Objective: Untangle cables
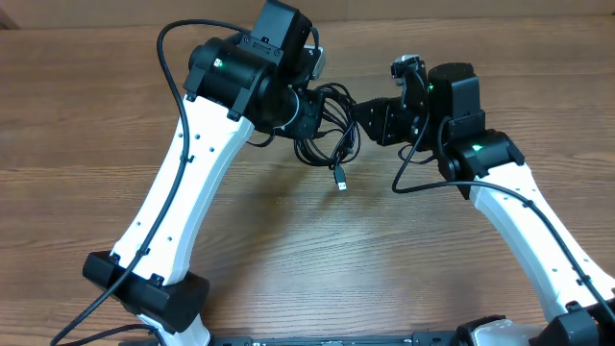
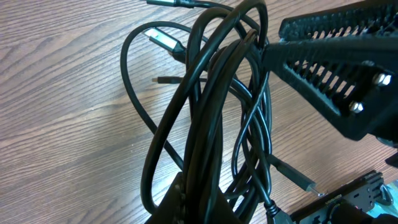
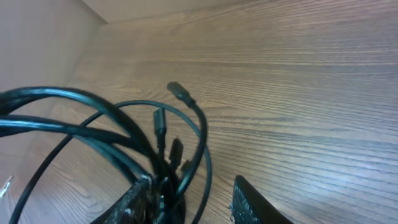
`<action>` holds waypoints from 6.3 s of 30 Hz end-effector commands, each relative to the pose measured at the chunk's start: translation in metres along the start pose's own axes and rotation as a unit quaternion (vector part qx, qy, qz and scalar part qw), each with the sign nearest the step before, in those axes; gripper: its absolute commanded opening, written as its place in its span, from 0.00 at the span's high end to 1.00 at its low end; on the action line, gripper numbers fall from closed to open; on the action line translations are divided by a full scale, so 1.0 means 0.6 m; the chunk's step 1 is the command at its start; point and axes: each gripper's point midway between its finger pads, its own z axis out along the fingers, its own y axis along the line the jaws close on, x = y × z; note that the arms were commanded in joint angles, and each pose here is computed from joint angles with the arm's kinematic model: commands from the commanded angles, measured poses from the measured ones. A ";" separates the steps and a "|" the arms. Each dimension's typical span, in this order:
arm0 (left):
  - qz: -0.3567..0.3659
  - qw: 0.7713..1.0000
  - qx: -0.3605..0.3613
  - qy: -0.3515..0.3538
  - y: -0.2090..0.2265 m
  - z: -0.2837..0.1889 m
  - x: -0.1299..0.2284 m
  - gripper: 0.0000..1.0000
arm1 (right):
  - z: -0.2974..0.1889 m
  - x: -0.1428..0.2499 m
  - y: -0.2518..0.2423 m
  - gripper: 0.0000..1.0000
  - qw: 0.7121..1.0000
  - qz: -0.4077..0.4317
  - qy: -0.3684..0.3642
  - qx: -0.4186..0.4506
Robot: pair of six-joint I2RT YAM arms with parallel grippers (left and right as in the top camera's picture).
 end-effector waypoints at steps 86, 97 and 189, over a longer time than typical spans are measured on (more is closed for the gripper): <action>-0.082 0.937 0.336 -0.052 -0.023 -0.190 -0.022 0.96 | -0.074 -0.003 -0.217 0.96 0.975 0.094 -0.007 0.203; -0.110 0.961 0.248 -0.058 0.046 -0.204 0.018 0.96 | -0.154 -0.016 -0.327 0.96 0.949 0.139 -0.046 0.281; 0.075 0.957 0.230 -0.159 0.016 -0.251 -0.023 0.96 | -0.268 -0.100 0.011 0.14 0.990 0.055 -0.048 0.124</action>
